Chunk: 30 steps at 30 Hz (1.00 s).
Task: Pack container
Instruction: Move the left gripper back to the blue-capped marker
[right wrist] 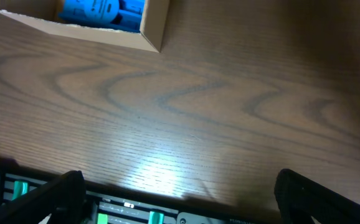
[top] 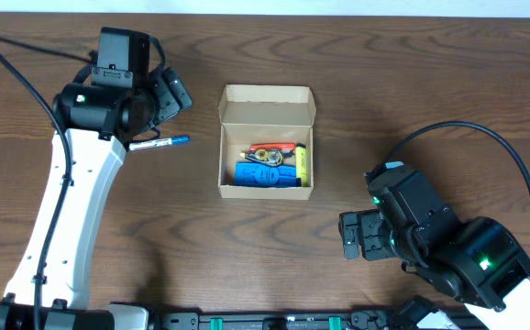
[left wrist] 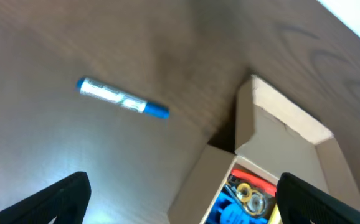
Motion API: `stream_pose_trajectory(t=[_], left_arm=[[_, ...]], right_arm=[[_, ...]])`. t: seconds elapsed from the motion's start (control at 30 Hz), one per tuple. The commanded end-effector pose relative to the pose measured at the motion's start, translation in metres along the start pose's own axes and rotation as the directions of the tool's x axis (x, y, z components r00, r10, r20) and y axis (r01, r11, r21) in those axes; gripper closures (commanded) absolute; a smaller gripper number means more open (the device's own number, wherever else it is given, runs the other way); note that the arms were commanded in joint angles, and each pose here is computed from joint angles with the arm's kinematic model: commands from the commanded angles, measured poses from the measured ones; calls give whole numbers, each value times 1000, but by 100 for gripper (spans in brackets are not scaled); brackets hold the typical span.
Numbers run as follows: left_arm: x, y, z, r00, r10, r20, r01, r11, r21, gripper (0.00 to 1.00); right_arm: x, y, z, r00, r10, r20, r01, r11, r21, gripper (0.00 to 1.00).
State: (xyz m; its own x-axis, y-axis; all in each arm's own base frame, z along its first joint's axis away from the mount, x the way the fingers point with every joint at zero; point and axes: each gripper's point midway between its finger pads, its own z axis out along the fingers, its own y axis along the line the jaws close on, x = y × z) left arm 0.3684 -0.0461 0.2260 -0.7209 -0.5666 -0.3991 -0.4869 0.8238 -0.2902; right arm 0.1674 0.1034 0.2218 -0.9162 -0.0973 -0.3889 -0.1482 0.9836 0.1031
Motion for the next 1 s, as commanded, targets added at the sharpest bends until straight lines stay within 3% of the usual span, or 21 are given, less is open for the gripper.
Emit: stream_pose_trajectory(t=[0.0, 0.2, 0.43, 0.77, 0.97], left_arm=[[2, 17, 11, 949, -314, 17, 314, 944, -98, 4], [13, 28, 53, 885, -466, -14, 452, 865, -218, 4], [27, 54, 110, 847, -529, -55, 473, 796, -378, 4], [35, 67, 171, 796, -594, -119, 501, 756, -422, 4], [42, 72, 191, 745, -662, -85, 561, 690, -458, 4]], right_arm=[[1, 1, 0, 1000, -1, -3, 1, 1000, -3, 1], [1, 1, 0, 1000, 0, -3, 0, 1000, -3, 1], [1, 1, 0, 1000, 0, -3, 0, 1000, -3, 1], [1, 1, 0, 1000, 0, -3, 0, 1000, -3, 1], [1, 1, 0, 1000, -1, -3, 1, 1000, -3, 1]])
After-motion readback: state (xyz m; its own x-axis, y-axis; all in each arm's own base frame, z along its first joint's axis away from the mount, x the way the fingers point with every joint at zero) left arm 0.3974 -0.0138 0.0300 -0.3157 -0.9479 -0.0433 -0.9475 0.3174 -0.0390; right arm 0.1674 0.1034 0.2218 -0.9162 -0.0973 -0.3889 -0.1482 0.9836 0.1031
